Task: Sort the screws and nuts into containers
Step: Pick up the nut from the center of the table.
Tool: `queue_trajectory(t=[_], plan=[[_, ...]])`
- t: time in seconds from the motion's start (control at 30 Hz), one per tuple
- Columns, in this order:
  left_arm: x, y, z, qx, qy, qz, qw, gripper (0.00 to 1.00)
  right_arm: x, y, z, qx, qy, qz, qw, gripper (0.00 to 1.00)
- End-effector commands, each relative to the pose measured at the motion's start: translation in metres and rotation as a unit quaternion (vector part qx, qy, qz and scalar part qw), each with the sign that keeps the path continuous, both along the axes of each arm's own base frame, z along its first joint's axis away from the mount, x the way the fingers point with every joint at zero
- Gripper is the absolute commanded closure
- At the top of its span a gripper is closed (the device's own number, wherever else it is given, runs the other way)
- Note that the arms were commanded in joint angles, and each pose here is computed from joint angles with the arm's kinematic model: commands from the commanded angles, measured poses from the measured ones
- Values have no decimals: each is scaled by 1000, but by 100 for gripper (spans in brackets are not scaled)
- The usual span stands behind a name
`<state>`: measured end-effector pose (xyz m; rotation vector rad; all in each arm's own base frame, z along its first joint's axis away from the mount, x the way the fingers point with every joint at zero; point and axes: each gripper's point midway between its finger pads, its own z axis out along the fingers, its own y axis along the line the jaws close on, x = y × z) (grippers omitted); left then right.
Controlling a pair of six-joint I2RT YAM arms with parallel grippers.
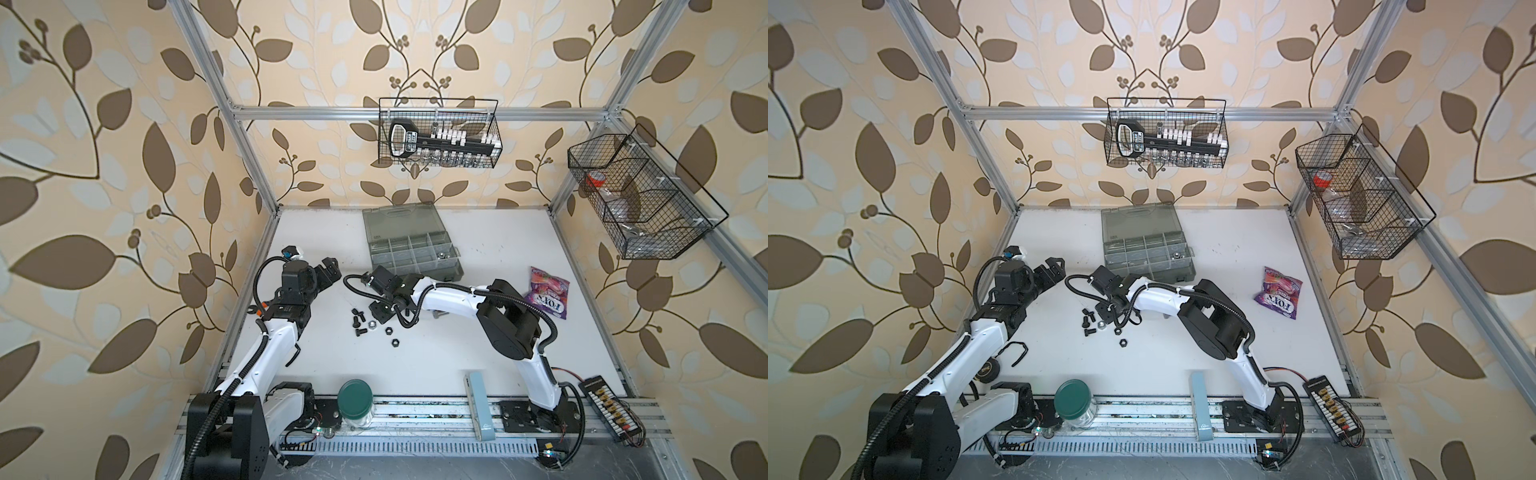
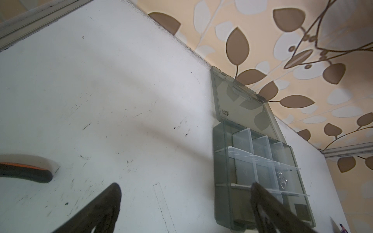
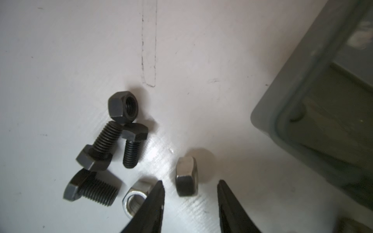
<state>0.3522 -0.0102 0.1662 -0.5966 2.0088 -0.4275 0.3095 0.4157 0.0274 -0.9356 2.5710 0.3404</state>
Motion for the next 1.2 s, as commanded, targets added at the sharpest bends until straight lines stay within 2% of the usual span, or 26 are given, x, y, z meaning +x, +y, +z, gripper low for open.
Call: queue_trajectory(t=[0.0,0.37,0.7,0.97,1.17], plan=[[6,5,12,0,-19,9,1000,1,2,5,-7,0,8,7,1000,59],[6,3,11,-2,-18,6,1000,1,3,11,-14,2,14,12,1000,68],[7,3,12,0,-19,5,1000,1,4,12,-4,9,11,12,1000,89],[8,4,17,5,-23,4,1000,1,13,-5,32,42,9,-15,999,94],[8,4,17,6,-24,5,1000,1,37,-44,67,71,-13,-67,995,95]])
